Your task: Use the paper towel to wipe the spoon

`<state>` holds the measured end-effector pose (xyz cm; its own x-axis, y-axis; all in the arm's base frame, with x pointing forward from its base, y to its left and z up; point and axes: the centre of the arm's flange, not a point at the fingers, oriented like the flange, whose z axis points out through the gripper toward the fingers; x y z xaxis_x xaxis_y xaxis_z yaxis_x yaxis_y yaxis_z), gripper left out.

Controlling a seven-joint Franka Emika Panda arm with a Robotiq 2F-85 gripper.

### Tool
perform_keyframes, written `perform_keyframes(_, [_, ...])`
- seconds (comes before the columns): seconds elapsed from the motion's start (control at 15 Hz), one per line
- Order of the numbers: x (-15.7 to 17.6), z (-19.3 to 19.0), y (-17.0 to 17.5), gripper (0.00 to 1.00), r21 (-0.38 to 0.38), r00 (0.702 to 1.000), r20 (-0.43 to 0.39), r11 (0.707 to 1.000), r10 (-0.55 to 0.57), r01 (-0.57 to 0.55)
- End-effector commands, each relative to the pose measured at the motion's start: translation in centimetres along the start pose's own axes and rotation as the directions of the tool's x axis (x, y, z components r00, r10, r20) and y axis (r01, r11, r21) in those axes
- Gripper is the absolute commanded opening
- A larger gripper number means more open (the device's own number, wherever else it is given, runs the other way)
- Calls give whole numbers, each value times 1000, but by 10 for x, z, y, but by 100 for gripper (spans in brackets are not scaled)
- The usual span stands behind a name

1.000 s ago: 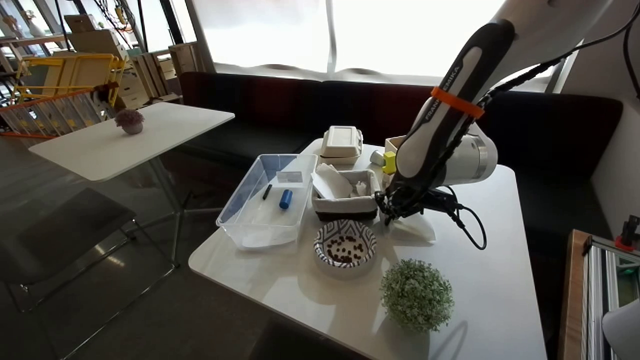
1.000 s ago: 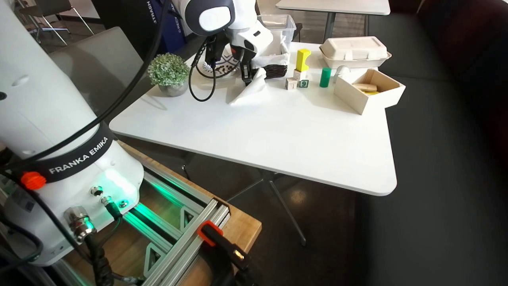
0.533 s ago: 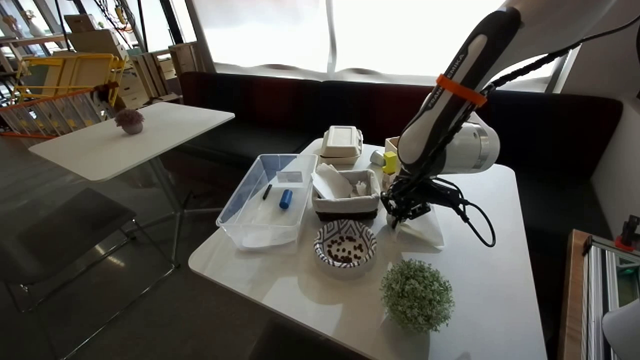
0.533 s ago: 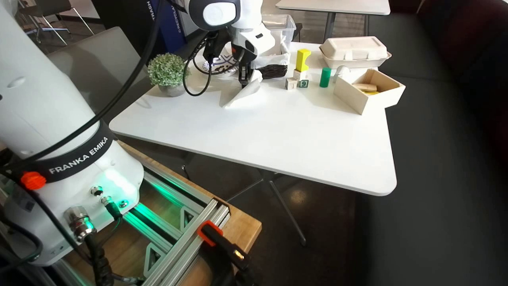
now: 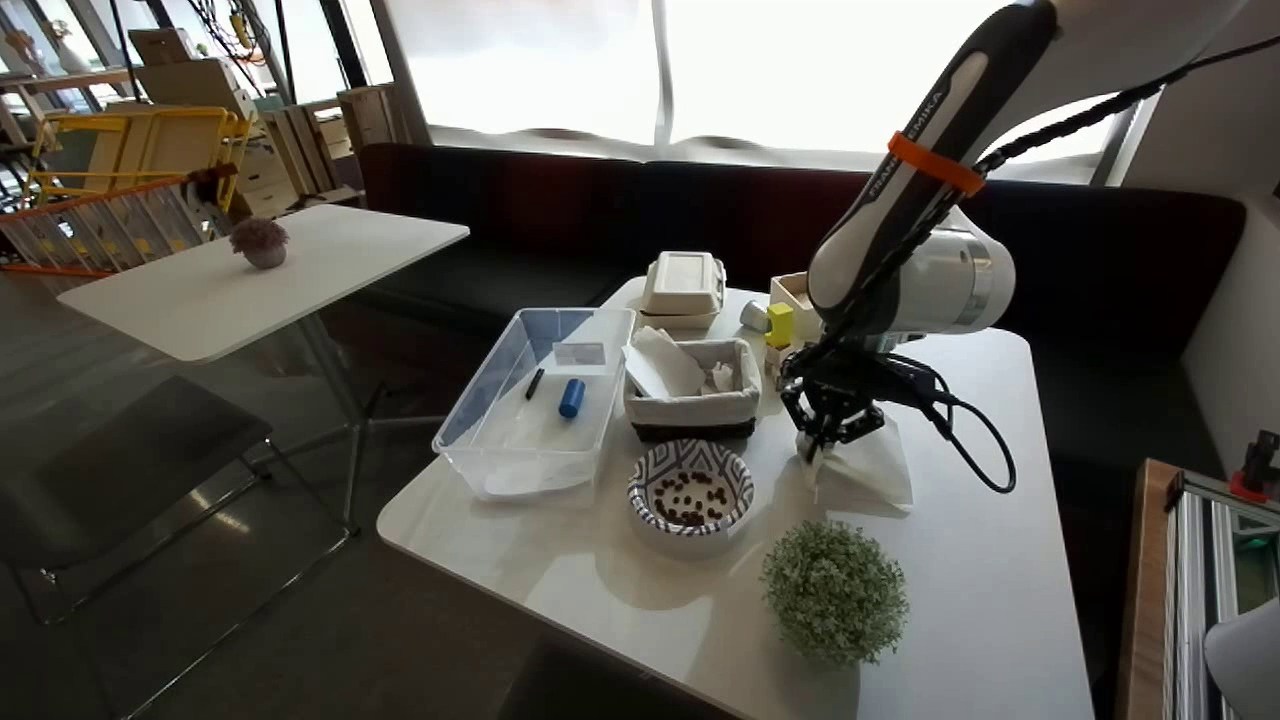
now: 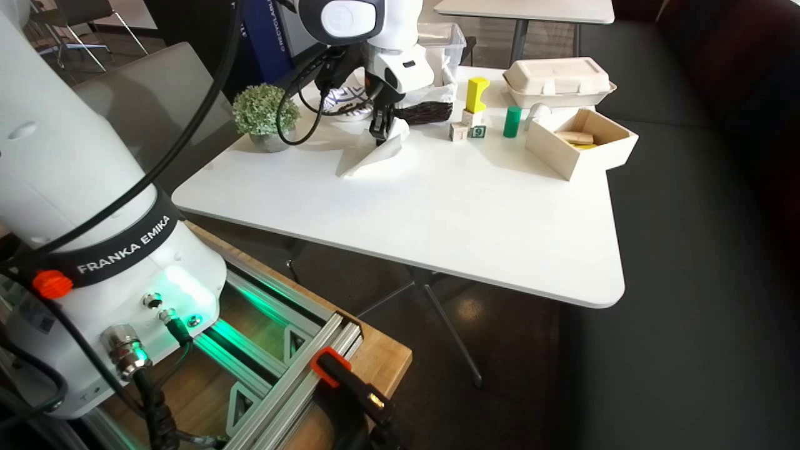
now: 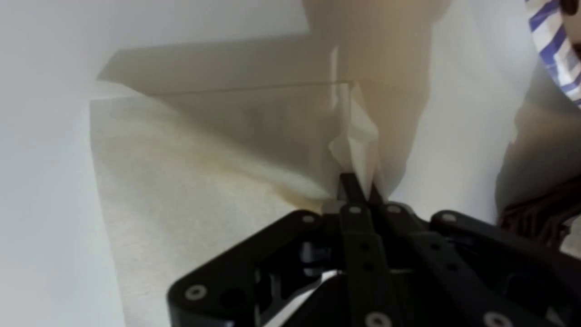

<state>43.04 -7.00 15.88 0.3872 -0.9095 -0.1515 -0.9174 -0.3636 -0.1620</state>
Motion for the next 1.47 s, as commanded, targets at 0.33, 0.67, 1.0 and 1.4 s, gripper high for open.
perform_keyframes(0.33, [-14, -33, 23, 0, 33, 999, 2, 999, 39, -39])
perform_keyframes(0.67, [-11, -60, 21, 0, 65, 997, -73, 998, 21, -16])
perform_keyframes(1.0, [-6, -48, 18, 0, 56, 991, -136, 998, 8, 0])
perform_keyframes(1.4, [-9, -23, 17, 0, 66, 987, -161, 997, -25, 36])
